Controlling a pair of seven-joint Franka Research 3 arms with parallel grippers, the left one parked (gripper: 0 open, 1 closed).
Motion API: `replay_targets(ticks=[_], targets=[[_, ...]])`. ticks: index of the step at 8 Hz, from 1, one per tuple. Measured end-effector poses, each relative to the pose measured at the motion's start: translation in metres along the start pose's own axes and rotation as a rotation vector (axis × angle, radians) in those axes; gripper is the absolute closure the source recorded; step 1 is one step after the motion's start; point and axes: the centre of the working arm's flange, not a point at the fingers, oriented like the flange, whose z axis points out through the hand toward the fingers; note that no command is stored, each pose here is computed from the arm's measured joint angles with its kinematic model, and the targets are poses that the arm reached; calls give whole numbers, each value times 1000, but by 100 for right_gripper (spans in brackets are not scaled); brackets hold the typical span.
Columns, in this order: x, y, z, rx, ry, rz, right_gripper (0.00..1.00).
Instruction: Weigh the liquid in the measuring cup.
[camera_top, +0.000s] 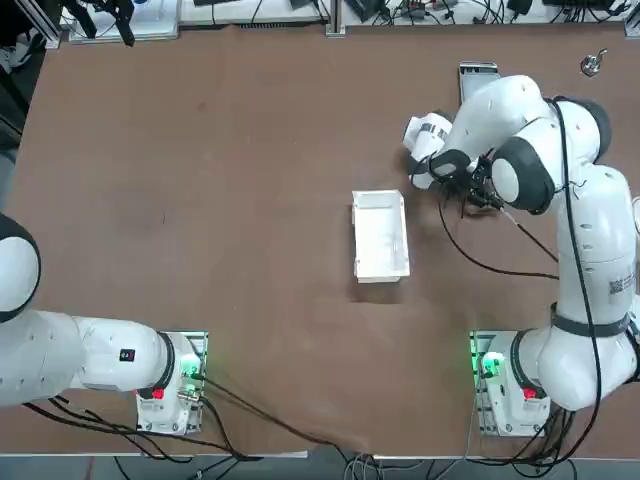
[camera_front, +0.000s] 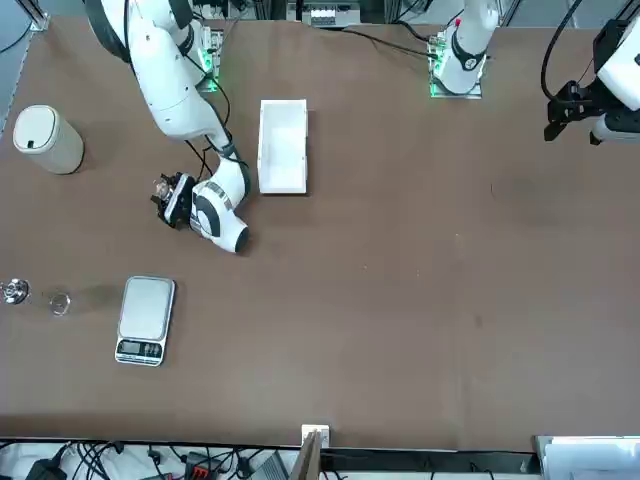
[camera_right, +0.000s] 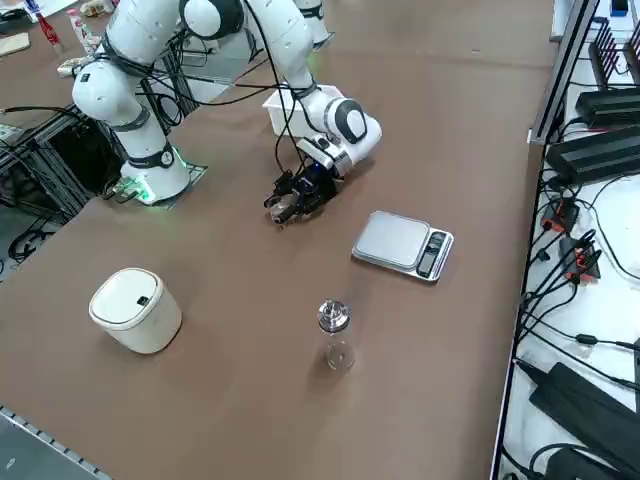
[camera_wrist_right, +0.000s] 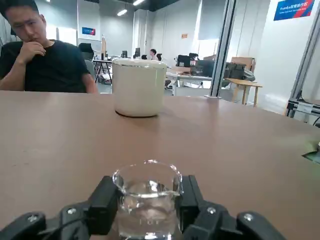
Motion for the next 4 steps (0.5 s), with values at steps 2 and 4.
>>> replay_targets(ticks=[2,4], targets=[[1,-2,-2,26,26,6,38],[11,-11,-13,83,66,37,38]])
